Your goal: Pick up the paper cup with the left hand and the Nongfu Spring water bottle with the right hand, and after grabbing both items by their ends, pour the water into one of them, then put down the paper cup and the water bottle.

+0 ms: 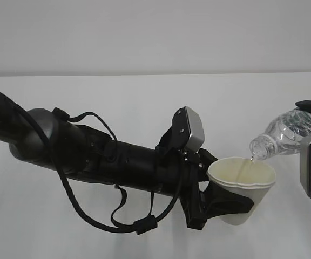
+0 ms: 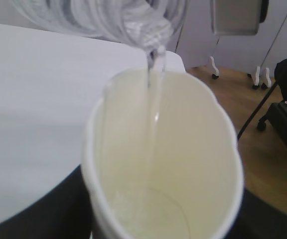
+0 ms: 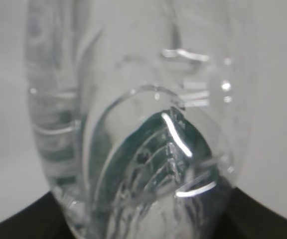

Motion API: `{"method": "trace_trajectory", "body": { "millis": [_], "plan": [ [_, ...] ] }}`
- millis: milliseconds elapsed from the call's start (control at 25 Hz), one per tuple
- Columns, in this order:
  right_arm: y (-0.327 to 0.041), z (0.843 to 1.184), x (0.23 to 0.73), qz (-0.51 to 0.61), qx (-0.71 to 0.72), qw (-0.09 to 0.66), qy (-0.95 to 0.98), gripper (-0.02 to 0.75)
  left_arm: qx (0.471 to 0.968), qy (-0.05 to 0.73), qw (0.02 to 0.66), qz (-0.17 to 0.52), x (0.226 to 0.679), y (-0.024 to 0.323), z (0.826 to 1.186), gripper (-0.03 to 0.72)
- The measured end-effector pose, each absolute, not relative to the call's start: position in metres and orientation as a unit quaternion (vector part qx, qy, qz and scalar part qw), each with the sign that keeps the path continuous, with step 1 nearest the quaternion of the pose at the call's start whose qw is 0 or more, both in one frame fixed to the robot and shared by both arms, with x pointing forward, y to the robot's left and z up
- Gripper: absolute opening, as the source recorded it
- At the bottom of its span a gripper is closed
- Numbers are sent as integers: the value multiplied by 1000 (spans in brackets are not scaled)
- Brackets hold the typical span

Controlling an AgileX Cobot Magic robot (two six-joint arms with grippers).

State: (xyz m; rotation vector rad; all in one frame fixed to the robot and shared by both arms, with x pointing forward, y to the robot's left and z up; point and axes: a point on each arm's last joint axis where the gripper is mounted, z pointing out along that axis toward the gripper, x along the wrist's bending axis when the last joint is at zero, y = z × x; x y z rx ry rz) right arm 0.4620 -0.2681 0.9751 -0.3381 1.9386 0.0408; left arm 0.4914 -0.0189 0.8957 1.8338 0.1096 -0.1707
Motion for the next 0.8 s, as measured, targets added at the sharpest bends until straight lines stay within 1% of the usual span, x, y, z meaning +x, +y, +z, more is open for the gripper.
{"method": "trace_trajectory", "body": {
  "millis": [800],
  "plan": [
    [-268, 976, 462, 17, -144, 556, 818, 403, 793, 48, 603, -74, 492, -19, 896, 429]
  ]
}}
